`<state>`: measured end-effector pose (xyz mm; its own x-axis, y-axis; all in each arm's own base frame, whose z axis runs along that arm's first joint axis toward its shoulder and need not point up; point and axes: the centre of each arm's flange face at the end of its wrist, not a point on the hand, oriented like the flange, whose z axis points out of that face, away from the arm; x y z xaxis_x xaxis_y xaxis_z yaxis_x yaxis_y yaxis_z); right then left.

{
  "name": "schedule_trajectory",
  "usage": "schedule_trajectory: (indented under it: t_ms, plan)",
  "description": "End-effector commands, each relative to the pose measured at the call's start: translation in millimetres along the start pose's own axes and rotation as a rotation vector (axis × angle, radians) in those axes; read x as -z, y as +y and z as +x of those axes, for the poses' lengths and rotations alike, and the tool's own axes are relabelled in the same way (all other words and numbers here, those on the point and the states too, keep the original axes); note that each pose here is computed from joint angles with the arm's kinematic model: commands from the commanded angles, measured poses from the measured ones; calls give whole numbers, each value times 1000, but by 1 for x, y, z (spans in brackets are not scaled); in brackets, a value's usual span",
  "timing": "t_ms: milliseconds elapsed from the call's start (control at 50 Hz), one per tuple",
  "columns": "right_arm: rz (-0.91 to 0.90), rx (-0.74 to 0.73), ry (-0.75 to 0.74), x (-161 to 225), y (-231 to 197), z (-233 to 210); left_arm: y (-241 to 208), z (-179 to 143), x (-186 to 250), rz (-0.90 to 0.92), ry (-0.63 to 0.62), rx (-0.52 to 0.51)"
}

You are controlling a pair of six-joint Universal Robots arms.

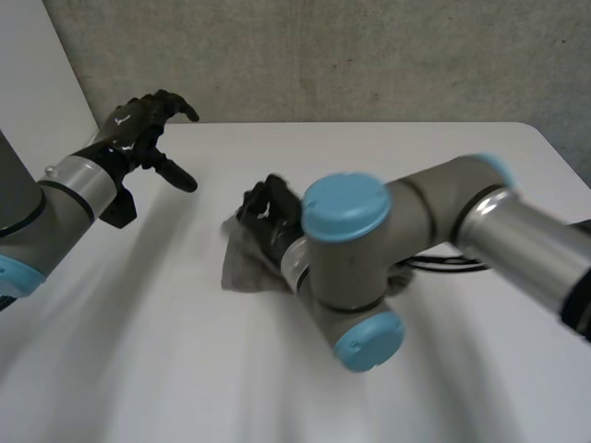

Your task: Fold the towel.

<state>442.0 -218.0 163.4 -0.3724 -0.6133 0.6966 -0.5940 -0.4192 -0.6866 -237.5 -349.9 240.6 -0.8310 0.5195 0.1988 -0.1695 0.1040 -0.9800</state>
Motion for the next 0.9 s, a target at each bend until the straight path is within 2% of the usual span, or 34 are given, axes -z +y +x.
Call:
schedule_trajectory:
  t_ms: [20,60,100,160,200,340,420,540,720,820,900]
  plan:
    - [-167,-24,30,-7,44,13,18,-4,-4,-42,-5,11]
    - [-214,-54,46,-5,58,26,26,-6,-6,-62,-5,19]
    - [-263,-148,84,6,74,54,31,-7,-6,-76,-3,24]
    - [-284,-201,103,14,81,67,39,-6,-6,-95,1,28]
    - [-319,-293,118,31,100,84,45,-1,-6,-109,17,30]
    - [-291,-427,75,58,125,84,66,25,-4,-166,95,23]
    - [-248,-499,120,68,140,82,80,30,-3,-201,111,-33]
    - [-216,-535,154,68,149,80,89,30,2,-226,109,-87]
    - [-234,-555,139,73,156,73,90,30,5,-232,107,-85]
    - [-275,-545,144,87,161,82,83,32,5,-217,106,-80]
    - [-410,-477,148,113,175,108,74,33,4,-191,110,-87]
